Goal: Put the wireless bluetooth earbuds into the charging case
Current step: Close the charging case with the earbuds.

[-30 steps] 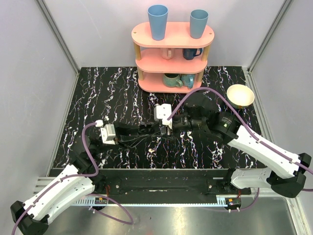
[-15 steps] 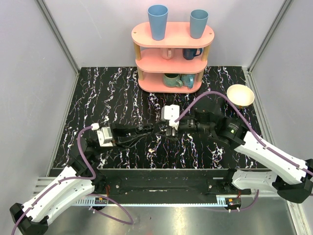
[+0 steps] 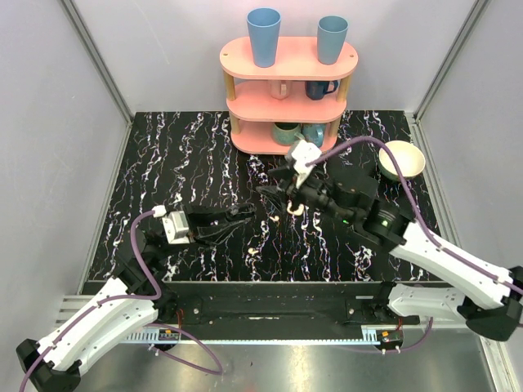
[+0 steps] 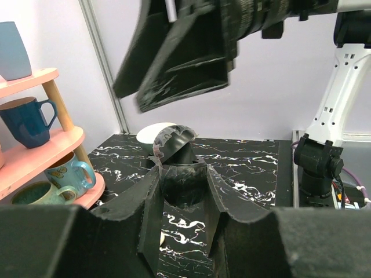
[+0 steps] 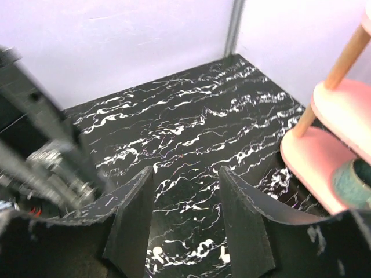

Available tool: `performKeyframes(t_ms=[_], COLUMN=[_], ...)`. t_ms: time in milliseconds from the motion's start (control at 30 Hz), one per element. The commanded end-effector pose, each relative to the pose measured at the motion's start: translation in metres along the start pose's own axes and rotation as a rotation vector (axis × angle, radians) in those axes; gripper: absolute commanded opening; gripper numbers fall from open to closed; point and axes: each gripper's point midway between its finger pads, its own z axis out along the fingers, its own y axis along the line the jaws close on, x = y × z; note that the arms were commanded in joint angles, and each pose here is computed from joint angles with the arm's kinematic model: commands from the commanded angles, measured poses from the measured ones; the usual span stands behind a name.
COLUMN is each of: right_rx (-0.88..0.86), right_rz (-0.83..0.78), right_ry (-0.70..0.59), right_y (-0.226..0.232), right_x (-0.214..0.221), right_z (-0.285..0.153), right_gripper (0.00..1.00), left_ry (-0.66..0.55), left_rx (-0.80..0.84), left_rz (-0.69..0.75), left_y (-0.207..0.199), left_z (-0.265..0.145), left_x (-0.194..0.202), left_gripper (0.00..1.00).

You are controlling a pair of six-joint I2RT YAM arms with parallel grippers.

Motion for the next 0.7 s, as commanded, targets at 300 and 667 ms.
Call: performKeyframes(t_ms=[300,667], right_rx=[0.043,0.008], right_rz=[0.275,0.237], right_ry=[0.007,0.034], right_y=[0.002,0.009], right_x=[0.008,0.016], right_z=[0.047,0.039], right_gripper=[0.54,0.55], left_ry=[-0.037,-0.002], left_rx=[-0.064,-0.101], left_rz=[0.029,-0.006], left_y=[0.012,0.021], left_z=[0.001,0.007], left_x=[-0.017,-0.012], left_gripper=[0.0,0.0])
